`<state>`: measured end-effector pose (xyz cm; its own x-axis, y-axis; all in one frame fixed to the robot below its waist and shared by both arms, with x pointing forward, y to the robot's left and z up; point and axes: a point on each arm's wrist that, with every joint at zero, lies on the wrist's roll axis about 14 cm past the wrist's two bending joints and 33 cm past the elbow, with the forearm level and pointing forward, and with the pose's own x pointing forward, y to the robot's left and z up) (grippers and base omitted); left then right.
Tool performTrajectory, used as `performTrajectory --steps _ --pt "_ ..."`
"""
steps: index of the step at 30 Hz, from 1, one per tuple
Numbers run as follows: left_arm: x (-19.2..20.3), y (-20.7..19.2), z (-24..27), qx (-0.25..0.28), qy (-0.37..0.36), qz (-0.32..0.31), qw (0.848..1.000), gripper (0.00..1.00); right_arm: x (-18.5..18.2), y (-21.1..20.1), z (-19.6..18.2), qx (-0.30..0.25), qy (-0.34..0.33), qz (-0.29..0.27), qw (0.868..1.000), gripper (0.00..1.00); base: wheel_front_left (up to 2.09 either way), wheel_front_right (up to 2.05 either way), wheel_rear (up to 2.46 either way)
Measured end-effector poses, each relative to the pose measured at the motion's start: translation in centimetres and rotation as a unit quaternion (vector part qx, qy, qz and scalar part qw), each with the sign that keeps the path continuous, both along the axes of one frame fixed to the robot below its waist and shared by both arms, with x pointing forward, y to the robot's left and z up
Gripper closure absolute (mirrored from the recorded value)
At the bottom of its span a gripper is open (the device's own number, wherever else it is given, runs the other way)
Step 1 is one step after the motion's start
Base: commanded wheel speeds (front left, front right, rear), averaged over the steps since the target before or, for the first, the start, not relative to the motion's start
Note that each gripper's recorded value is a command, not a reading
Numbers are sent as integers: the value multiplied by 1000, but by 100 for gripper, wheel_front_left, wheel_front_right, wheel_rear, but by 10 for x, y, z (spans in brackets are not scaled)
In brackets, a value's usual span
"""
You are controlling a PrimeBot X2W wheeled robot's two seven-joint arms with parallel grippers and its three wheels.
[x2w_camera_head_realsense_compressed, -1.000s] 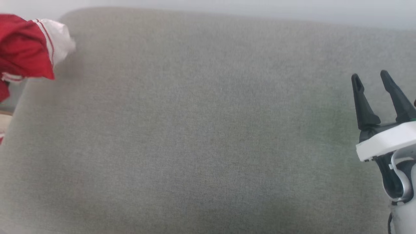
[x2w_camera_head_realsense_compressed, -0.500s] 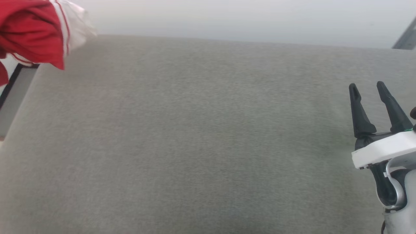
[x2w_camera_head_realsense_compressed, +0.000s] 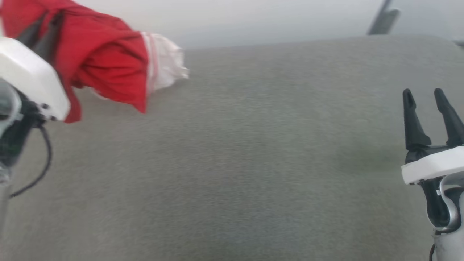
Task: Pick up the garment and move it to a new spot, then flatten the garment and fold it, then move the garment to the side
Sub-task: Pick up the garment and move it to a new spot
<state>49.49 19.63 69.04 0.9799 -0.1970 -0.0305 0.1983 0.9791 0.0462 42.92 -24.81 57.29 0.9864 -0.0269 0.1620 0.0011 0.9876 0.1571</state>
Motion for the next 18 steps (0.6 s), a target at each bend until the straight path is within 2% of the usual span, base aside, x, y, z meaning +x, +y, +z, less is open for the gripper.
performTrajectory --steps 11,18 --pt "16 -127 -31 -32 34 -145 988 100 -34 -57 -9 3 5 -91 996 0 0 0 0" --pt "17 -154 -96 -41 120 -166 978 100 -37 -56 -34 18 30 -100 994 0 0 0 0"
